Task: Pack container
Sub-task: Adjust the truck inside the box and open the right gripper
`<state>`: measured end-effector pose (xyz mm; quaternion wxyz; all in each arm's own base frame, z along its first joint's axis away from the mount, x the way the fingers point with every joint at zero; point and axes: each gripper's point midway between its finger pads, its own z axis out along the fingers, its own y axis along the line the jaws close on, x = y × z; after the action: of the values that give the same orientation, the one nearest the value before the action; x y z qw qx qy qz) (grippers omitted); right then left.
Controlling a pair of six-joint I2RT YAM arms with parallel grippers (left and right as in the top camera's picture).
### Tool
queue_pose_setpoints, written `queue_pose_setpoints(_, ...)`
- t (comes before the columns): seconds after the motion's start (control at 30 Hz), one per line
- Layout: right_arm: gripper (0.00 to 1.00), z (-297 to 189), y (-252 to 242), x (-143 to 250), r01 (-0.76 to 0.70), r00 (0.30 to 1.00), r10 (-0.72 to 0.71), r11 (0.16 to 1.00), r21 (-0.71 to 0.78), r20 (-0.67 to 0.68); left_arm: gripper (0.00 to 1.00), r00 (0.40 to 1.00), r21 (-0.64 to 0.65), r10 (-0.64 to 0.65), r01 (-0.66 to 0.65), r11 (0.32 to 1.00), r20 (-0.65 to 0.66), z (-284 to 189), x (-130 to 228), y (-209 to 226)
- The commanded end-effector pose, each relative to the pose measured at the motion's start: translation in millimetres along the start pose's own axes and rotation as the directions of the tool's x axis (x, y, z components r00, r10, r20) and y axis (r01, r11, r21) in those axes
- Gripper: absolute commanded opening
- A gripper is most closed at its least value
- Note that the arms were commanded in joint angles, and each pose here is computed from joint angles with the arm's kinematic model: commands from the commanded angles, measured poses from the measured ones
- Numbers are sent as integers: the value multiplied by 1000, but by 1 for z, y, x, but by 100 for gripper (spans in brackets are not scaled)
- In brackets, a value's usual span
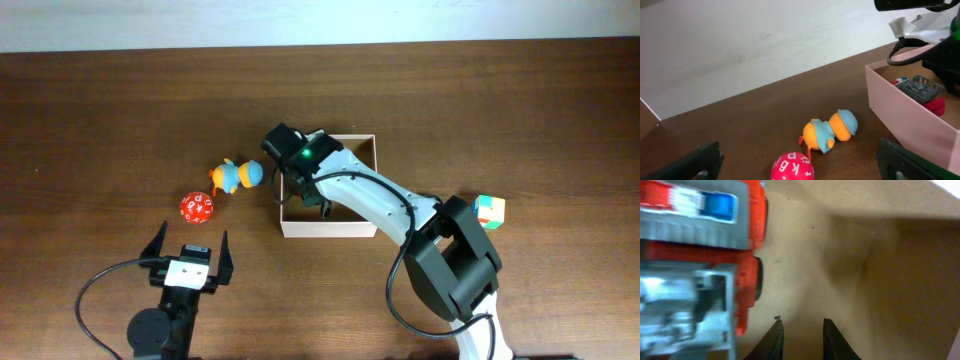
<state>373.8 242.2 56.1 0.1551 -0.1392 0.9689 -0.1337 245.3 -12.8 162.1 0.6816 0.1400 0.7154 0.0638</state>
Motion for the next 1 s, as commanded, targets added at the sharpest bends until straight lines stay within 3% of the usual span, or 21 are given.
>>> queue_pose_setpoints(0.0,21,7,-7,-1,-27,1000,27,1000,-8,-15,99,1000,1,12,-12,1000,1,0,2,-1)
queue_pose_setpoints(0.53,20,3,31,-8,-16,1000,12,972,-232,-17,99,1000,1,12,-12,1000,1,0,2,-1)
queue_pose_setpoints(0.97,20,5,28,-22,-10,1000,17,967,-256,25,99,1000,1,12,-12,1000,1,0,2,-1)
